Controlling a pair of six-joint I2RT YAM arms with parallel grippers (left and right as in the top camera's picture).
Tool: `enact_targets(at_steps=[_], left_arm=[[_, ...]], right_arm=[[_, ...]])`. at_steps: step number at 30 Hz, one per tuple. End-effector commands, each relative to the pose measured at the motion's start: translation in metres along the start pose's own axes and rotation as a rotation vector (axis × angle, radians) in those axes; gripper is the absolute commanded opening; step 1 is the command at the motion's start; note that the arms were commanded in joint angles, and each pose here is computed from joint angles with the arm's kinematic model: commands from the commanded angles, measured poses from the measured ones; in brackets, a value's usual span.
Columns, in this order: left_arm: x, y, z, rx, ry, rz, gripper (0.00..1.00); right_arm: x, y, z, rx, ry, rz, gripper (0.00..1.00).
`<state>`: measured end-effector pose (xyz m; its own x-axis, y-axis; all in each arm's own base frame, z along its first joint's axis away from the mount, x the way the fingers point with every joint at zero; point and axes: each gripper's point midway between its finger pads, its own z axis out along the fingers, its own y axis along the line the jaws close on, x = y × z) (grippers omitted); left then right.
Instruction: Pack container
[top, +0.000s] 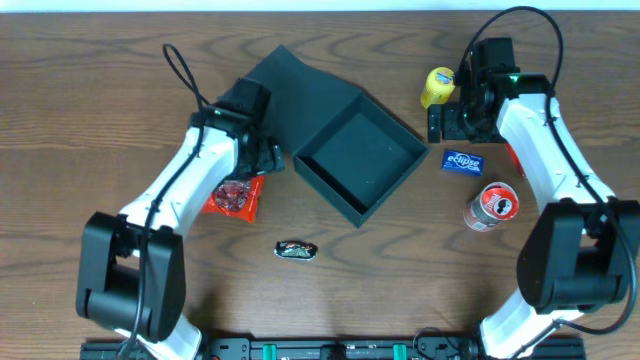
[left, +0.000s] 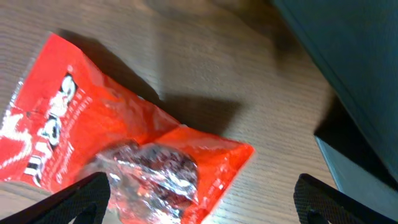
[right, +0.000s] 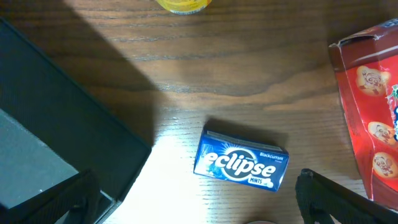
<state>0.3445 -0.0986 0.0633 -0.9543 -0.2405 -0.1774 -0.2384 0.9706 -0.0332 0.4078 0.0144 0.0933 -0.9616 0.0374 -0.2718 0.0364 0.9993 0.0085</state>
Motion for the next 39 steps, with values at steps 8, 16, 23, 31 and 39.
enact_targets(at_steps=[8,16,23,31,39], left_arm=[[0.001,0.005,0.030,-0.061,0.053,0.039,0.96],[-0.007,0.004,0.034,-0.064,0.022,0.037,0.95],[-0.013,0.000,0.034,-0.050,-0.006,0.029,0.95],[-0.010,0.003,0.026,-0.069,0.025,0.042,0.95],[-0.042,-0.001,-0.009,-0.099,-0.055,0.124,0.95]], right_arm=[[-0.011,-0.006,0.018,0.023,-0.009,0.019,0.99],[-0.016,-0.009,0.028,0.044,-0.023,0.021,0.99],[-0.014,-0.008,0.028,0.039,-0.012,0.020,0.99],[0.000,0.004,0.028,-0.031,0.045,0.018,0.99],[0.000,0.006,0.028,-0.036,0.046,0.016,0.99]])
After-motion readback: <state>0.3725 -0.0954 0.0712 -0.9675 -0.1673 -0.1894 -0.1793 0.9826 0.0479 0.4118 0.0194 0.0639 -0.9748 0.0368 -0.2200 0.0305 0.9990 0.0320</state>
